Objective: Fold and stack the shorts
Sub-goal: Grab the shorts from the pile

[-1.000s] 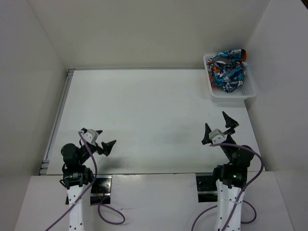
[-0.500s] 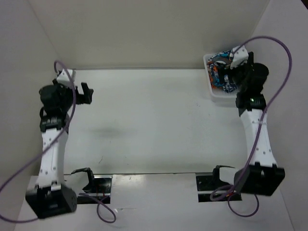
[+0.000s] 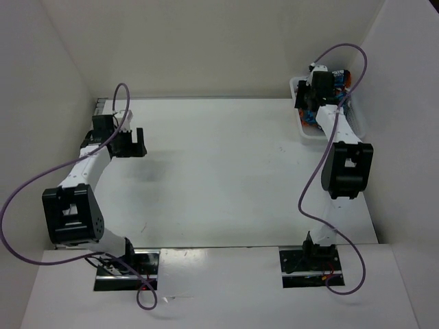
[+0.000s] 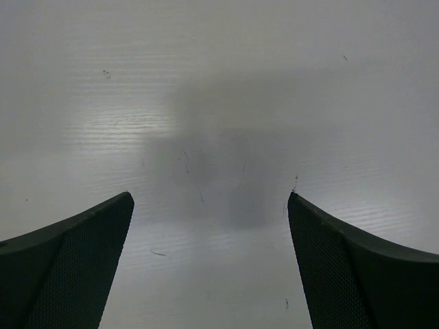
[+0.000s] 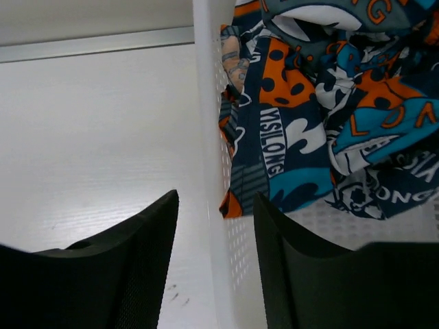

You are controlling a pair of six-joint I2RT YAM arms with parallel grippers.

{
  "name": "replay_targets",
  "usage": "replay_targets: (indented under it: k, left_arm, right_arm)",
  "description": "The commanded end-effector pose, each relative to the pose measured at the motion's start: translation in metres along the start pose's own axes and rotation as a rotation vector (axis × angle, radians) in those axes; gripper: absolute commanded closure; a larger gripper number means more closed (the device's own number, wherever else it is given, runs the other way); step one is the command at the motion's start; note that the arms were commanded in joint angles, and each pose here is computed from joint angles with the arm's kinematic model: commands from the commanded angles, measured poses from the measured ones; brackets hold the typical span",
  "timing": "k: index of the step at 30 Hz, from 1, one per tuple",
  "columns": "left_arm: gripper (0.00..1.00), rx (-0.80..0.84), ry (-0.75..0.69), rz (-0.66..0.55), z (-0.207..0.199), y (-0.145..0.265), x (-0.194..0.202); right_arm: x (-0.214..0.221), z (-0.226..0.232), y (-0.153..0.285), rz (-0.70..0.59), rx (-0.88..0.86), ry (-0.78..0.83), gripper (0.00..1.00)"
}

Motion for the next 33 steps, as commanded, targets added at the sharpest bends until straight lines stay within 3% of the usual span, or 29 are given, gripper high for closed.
replay_targets:
  k: [1,3,9,12,13,19,23,27,28,29,31,32,33]
  left_arm:
    - [0.00,0.012,-0.010,0.011,-0.006,-0.004,-0.014]
    - [0.00,0.014,-0.010,0.042,-0.007,-0.014,-0.013]
    - [0.00,0.012,-0.006,0.058,-0.005,-0.033,-0.027]
    - [0.00,0.000,-0.003,0.070,-0.002,-0.040,-0.029]
    - [0.00,0.002,-0.005,0.063,-0.004,-0.038,-0.034]
    - [0.00,0.009,-0.013,0.099,-0.009,-0.048,-0.031]
    - [0.00,0.001,-0.017,0.118,-0.012,-0.049,-0.028]
    - [0.00,0.013,-0.032,0.131,-0.020,-0.054,-0.028]
    - [0.00,0.015,-0.034,0.119,-0.021,-0.053,-0.032]
    - [0.00,0.021,-0.042,0.122,-0.025,-0.053,-0.031]
    - [0.00,0.020,-0.041,0.131,-0.024,-0.058,-0.031]
    - [0.00,0.022,-0.043,0.117,-0.026,-0.057,-0.036]
    - [0.00,0.024,-0.046,0.106,-0.027,-0.056,-0.041]
  right_arm:
    - [-0.020,-0.009,-0.013,-0.036,0.055,-0.133,0.49]
    - [-0.013,-0.011,-0.027,-0.016,0.089,-0.156,0.58]
    - [0.010,-0.020,-0.056,0.039,0.213,-0.244,0.50]
    - [0.010,-0.036,-0.058,0.038,0.310,-0.295,0.53]
    - [0.016,-0.036,-0.063,0.052,0.321,-0.292,0.51]
    - [0.021,-0.051,-0.076,0.048,0.440,-0.290,0.19]
    - [0.028,-0.047,-0.089,0.057,0.421,-0.280,0.11]
    - [0.047,-0.040,-0.101,0.105,0.360,-0.286,0.09]
    - [0.051,-0.038,-0.104,0.114,0.349,-0.285,0.16]
    - [0.055,-0.037,-0.105,0.124,0.348,-0.283,0.35]
    - [0.058,-0.039,-0.105,0.134,0.342,-0.298,0.56]
    - [0.054,-0.040,-0.102,0.125,0.343,-0.299,0.74]
    - [0.054,-0.040,-0.102,0.125,0.343,-0.299,0.80]
Point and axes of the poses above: each gripper's point midway between its finger pads, its own y axis back along the fingers, its own z axis along the line the jaws close on, x = y × z, the point moved 4 cm from there along y, back along the fingers, and after that the axes turned 12 degrees about y, right-handed, at the moved point
